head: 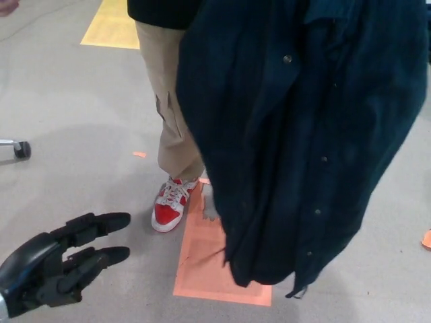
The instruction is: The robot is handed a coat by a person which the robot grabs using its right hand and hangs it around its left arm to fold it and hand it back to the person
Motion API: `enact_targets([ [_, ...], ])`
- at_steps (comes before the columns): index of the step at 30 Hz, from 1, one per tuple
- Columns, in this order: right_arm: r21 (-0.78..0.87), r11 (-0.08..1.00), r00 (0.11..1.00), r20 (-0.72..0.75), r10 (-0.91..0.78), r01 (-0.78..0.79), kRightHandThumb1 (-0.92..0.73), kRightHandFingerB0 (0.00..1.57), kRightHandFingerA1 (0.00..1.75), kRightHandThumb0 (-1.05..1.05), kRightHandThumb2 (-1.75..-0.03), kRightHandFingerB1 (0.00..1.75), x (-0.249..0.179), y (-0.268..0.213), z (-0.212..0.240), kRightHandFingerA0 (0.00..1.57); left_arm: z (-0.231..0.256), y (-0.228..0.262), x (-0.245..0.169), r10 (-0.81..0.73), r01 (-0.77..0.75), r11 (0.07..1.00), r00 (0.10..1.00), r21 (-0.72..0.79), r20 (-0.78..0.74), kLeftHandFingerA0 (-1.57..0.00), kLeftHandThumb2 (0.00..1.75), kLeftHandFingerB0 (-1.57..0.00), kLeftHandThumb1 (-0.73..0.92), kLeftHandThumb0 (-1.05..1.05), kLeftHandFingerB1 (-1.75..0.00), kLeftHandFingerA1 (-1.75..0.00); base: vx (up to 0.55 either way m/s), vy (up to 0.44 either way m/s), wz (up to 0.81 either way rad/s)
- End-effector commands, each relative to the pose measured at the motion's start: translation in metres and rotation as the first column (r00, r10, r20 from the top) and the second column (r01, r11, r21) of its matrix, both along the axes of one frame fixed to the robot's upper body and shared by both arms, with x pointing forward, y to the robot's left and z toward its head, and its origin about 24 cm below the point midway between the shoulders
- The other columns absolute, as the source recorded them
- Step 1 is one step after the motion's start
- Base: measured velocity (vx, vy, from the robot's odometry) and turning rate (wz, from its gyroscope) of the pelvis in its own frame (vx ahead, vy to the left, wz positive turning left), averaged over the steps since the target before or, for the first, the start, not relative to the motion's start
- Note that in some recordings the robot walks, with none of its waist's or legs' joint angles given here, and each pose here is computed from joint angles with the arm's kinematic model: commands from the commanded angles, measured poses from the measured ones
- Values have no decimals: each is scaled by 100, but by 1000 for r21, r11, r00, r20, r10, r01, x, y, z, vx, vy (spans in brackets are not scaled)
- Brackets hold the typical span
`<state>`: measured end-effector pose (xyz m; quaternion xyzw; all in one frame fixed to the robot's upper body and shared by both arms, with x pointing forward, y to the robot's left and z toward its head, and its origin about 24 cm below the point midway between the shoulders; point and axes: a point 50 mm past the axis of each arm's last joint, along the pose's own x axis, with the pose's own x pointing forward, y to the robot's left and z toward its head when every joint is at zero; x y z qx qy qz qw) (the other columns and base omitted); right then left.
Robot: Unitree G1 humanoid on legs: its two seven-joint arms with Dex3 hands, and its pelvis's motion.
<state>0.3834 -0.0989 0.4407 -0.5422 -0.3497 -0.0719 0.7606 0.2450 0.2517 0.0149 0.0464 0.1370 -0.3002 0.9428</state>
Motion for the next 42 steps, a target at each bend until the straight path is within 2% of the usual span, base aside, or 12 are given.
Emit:
enact_targets([
  [1,5,1000,998,65,3,-3,-62,70,174,-11,-56,153,-7,-10,11,83,12,-6,-10,-137,136,989,990,-56,-20,-23,65,-16,85,-69,-31,-35,0,0,0],
  [2,3,1000,998,68,-7,7,-63,68,174,-11,-56,153,-9,-15,16,81,15,-8,-12,-175,174,983,984,-56,-16,-1,110,-1,55,-36,-48,-48,0,0,0],
  [6,24,998,995,80,-53,51,-63,64,175,-6,-57,161,-16,-29,32,83,27,-17,-16,-274,273,961,962,-47,-20,0,110,0,54,-36,-48,-48,0,0,0],
  [7,29,998,995,82,-56,54,-62,63,175,-4,-56,165,-17,-30,34,83,29,-20,-16,-298,297,954,955,-43,-15,-16,66,-11,87,-72,-27,-32,0,0,0],
  [8,32,998,995,79,-58,56,-62,68,174,-5,-56,158,-18,-30,35,87,31,-22,-17,-315,314,948,949,-45,-16,-14,102,0,68,-76,-39,-48,0,0,0],
  [24,11,995,994,43,98,-98,-62,65,175,-11,-55,158,-13,29,17,78,35,-110,7,-563,563,826,826,-9,-7,-3,105,-3,67,-74,-36,-42,0,0,0],
  [31,29,988,989,3,149,-149,-59,76,158,-13,-59,130,-16,52,14,83,34,-151,16,-612,612,791,790,3,-30,-3,107,-3,69,-72,-36,-42,0,0,0],
  [32,33,987,987,2,158,-158,-61,74,141,-15,-60,109,-16,56,13,83,34,-157,17,-621,621,784,783,0,-29,-2,108,-2,71,-71,-35,-37,0,0,0],
  [33,35,985,986,0,168,-168,-63,70,80,-20,-58,53,-16,60,11,97,34,-164,19,-628,629,778,777,1,-24,-2,108,-2,72,-70,-36,-39,0,0,0],
  [35,37,983,984,-3,179,-178,-63,70,80,-20,-58,53,-15,65,8,97,36,-172,21,-634,634,773,773,4,-19,-2,108,-2,72,-70,-36,-39,0,0,0],
  [36,36,982,983,-12,186,-185,-61,63,157,-13,-57,140,-15,68,6,78,36,-177,22,-632,632,775,775,-3,-24,-7,106,-2,72,-78,-34,-39,0,0,0],
  [42,25,964,963,-24,267,-266,-62,69,169,-8,-56,144,-17,87,-5,79,37,-203,30,-633,633,774,774,18,-14,-10,106,0,74,-85,-33,-37,0,0,0],
])
